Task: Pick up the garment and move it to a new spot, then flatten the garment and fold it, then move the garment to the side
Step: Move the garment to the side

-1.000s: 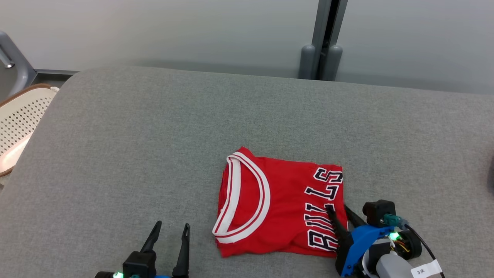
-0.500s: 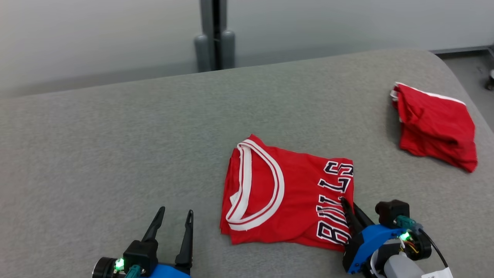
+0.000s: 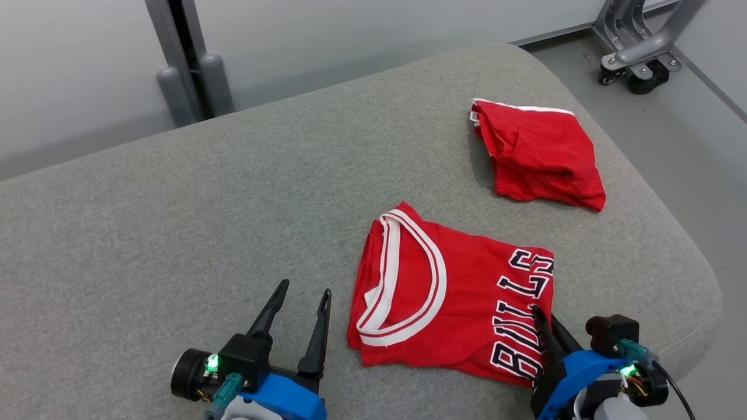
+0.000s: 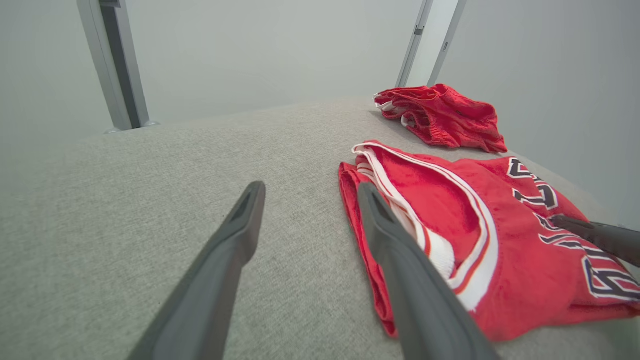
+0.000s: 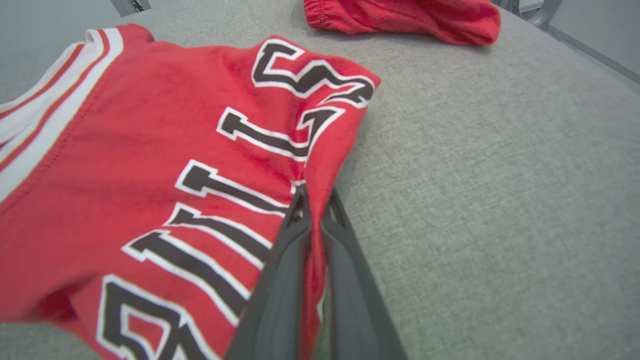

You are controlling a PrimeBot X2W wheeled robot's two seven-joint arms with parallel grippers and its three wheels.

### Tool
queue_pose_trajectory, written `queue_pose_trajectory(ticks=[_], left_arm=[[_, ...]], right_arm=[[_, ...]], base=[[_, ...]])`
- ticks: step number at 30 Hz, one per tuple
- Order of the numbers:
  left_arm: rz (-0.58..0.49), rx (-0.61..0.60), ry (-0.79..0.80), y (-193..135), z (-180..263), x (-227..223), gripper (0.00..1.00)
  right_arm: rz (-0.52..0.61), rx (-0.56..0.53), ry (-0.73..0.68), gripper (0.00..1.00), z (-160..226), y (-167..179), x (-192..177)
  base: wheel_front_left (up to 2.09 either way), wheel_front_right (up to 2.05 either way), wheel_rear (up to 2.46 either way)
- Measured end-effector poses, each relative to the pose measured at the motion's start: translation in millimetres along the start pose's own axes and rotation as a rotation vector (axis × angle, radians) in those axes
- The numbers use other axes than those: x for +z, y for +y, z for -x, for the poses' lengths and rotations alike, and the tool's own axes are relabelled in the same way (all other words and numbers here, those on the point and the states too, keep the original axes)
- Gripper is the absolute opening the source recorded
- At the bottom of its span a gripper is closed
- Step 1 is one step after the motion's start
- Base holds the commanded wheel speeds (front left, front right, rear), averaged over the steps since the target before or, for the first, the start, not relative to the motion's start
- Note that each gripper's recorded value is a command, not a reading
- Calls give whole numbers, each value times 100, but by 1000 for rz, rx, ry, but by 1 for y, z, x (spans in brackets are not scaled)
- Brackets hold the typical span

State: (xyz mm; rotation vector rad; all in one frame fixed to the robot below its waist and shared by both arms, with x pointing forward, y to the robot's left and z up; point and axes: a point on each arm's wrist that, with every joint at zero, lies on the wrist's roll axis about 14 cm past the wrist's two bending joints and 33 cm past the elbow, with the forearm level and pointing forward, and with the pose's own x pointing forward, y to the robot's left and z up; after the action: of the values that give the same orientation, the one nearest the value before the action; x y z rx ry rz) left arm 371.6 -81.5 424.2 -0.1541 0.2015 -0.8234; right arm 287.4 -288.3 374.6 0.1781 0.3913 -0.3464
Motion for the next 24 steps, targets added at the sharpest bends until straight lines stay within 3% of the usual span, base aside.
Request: queue_pose_trajectory(ticks=[5,14,21,24], left_arm=[[-6,-2,30,3,0,-11,100],[-19,73,80,33,14,-29,100],[-13,146,96,54,30,-35,100],[-5,174,105,63,35,-39,100]], right_arm=[[48,25,-23,0,-11,7,13],[232,80,-214,0,-77,32,133],[429,-82,-200,0,-96,-40,190],[456,-185,-194,0,-97,-77,211]], base=[[0,0,0],[0,0,0],[0,0,0],[0,0,0]])
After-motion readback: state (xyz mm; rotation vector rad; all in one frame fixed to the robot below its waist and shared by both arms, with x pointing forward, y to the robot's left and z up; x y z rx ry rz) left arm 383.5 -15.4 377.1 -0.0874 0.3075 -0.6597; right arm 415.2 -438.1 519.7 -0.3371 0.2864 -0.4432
